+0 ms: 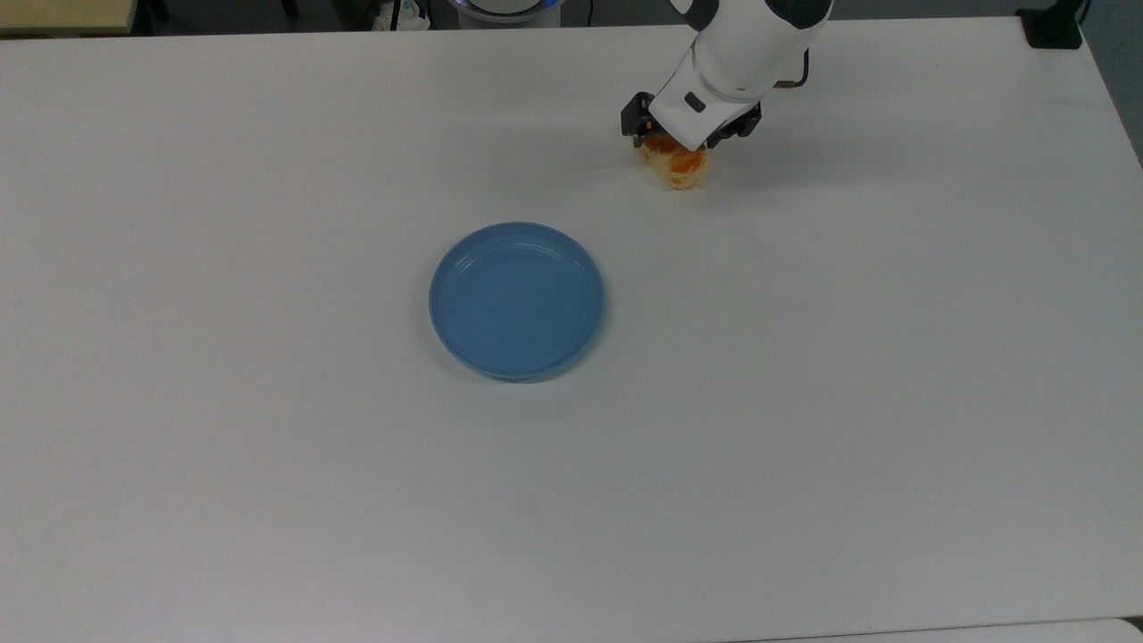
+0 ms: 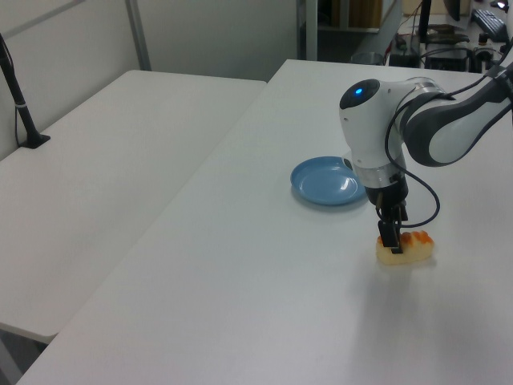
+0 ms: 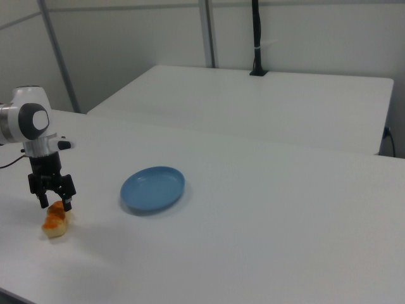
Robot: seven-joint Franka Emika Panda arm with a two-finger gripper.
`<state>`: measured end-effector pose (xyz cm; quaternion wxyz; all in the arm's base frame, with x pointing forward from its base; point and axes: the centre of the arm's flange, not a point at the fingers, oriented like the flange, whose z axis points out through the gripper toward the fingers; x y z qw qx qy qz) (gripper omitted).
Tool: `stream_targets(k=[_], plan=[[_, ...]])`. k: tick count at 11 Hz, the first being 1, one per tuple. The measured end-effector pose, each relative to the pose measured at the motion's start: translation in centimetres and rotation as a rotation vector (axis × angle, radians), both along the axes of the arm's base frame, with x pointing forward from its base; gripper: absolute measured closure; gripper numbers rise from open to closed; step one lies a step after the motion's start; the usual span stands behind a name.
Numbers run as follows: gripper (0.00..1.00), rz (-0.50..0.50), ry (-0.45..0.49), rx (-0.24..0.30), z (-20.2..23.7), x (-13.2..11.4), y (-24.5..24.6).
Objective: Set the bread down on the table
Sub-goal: 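Open the gripper and raise it away from the bread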
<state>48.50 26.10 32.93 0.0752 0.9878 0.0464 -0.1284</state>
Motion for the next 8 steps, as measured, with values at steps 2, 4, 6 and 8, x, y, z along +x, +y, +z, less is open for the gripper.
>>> stream_targets(k=[2,4,6,8], plan=[[0.00,-0.020,-0.047,0.015,3.1,1.5,-0.7],[0.00,-0.053,-0.135,0.052,11.3,4.8,-5.0],[0.00,-0.041,-0.214,0.087,18.8,7.2,-12.8],[0.00,-0.106,-0.222,0.078,22.0,7.3,-19.7]])
